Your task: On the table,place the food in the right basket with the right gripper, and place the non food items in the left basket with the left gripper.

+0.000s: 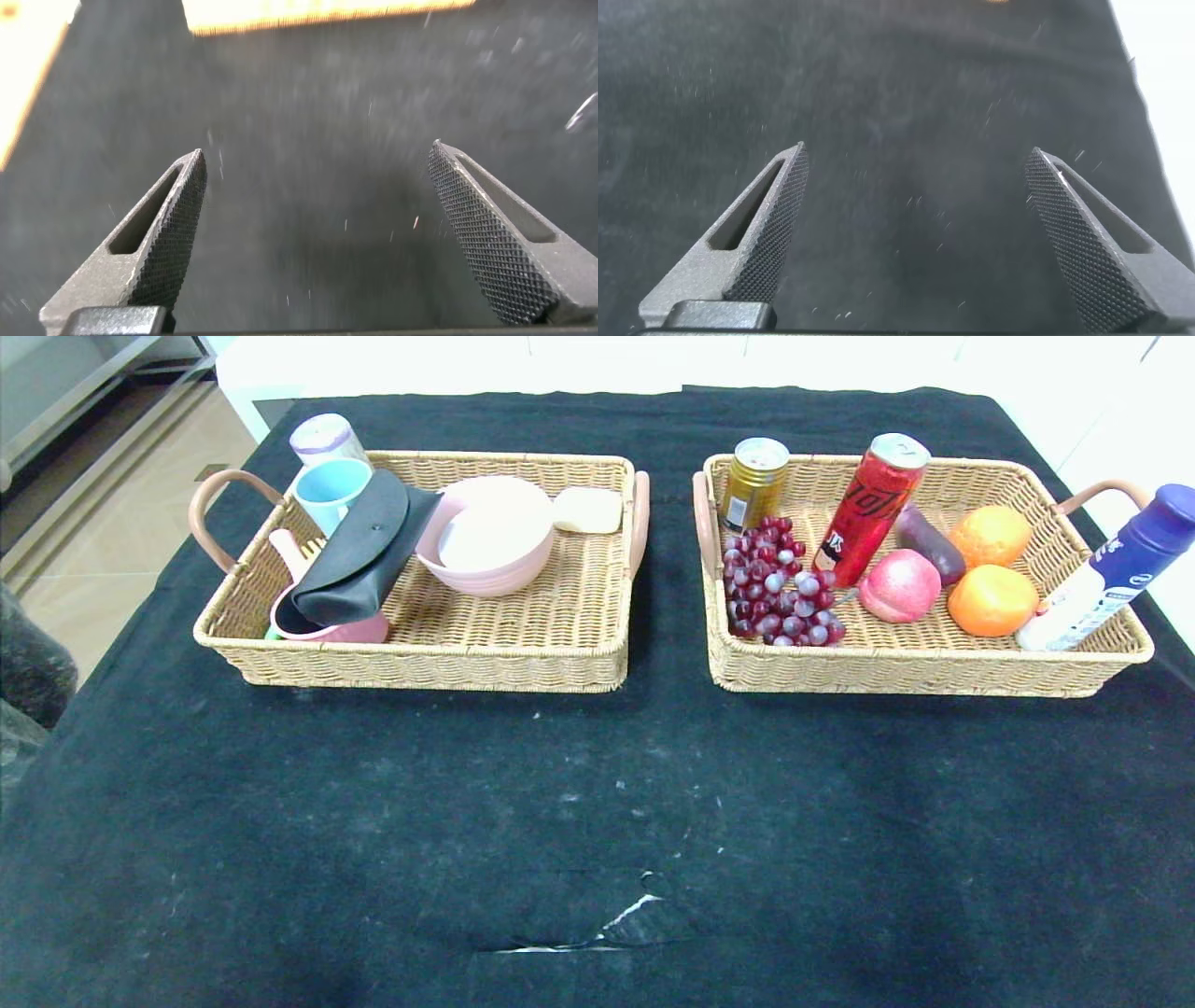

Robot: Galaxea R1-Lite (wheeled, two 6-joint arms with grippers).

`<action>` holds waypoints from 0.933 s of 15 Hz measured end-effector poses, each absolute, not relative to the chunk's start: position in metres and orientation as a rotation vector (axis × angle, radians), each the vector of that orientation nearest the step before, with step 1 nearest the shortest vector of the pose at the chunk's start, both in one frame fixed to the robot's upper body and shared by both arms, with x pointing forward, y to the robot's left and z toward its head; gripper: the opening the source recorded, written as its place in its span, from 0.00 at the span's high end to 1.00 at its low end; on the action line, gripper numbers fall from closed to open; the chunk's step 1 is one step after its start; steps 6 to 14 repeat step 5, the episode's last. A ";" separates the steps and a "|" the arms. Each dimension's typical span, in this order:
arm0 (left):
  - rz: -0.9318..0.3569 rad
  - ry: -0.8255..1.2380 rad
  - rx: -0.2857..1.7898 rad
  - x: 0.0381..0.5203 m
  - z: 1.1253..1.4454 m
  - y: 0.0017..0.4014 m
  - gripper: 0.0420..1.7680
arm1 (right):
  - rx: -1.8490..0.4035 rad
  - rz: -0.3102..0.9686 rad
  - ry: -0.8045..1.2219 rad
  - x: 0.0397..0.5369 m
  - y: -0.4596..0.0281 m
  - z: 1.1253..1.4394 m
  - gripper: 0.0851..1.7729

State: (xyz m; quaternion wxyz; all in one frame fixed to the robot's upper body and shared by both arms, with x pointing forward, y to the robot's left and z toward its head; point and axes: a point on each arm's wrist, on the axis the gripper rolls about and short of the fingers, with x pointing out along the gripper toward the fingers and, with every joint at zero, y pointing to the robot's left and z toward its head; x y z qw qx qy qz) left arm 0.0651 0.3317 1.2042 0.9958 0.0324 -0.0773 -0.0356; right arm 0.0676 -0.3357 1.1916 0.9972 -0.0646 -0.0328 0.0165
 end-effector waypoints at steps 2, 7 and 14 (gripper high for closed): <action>-0.062 -0.127 0.059 0.068 1.197 0.332 0.03 | -0.107 0.042 -0.019 0.069 -0.336 1.185 0.04; -0.022 -0.001 0.055 0.069 1.183 0.333 0.03 | -0.046 0.036 -0.009 0.069 -0.336 1.183 0.04; -0.022 -0.001 0.055 0.069 1.183 0.333 0.03 | -0.046 0.036 -0.009 0.069 -0.336 1.183 0.04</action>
